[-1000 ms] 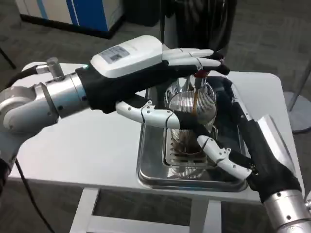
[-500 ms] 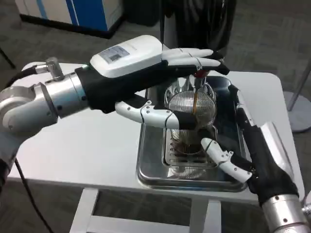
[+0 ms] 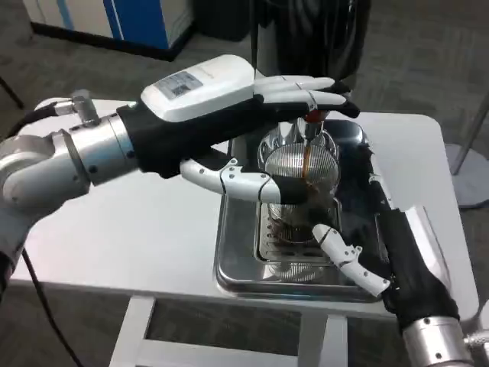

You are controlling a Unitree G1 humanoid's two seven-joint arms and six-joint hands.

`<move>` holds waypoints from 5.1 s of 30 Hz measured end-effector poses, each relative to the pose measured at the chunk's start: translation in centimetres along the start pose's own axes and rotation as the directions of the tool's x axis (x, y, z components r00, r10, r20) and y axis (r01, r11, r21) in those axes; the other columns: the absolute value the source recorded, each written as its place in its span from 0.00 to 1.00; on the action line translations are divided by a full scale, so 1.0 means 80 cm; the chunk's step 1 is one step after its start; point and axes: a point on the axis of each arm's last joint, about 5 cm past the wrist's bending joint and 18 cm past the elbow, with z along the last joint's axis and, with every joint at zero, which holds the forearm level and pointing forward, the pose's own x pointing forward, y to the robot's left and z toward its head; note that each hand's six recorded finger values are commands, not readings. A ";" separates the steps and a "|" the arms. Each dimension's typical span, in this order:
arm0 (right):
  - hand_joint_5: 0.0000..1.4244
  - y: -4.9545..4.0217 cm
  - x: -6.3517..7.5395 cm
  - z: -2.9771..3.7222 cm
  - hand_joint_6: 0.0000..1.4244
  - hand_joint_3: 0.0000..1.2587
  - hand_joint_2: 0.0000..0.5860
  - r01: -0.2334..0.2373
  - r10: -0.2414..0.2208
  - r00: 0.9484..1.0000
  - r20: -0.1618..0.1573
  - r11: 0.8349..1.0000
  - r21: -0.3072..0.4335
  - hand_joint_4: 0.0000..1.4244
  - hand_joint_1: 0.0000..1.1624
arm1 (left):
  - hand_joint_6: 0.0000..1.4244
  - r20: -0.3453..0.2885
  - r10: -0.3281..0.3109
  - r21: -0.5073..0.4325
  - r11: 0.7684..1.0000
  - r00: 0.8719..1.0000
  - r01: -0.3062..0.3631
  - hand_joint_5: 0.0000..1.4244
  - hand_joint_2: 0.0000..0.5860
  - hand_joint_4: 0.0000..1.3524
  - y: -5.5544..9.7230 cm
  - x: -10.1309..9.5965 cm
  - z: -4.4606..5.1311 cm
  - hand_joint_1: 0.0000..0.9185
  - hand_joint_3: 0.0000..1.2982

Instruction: Grasp the cup under the faucet to collect the drink, then remove the cup.

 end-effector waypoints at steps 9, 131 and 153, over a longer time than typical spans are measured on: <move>0.00 0.015 0.005 0.0022 0.00 0.00 0.52 -0.016 0.015 1.000 0.008 0.999 0.034 0.00 0.40 | 0.28 -0.005 0.015 -0.019 1.000 1.000 -0.015 0.07 0.28 0.08 0.001 -0.003 -0.001 0.00 0.14; 0.00 0.052 0.058 0.0137 0.00 0.00 0.45 -0.040 0.040 0.999 0.008 0.992 0.118 0.00 0.49 | 0.41 -0.523 0.073 -0.353 0.888 0.849 -0.293 0.21 0.24 0.22 -0.112 -0.199 0.037 0.00 0.28; 0.00 0.077 0.063 0.0217 0.06 0.00 0.46 -0.069 0.070 0.998 -0.010 0.993 0.094 0.00 0.51 | 0.41 -0.548 0.034 -0.356 0.895 0.836 -0.270 0.20 0.26 0.22 -0.112 -0.213 0.043 0.00 0.32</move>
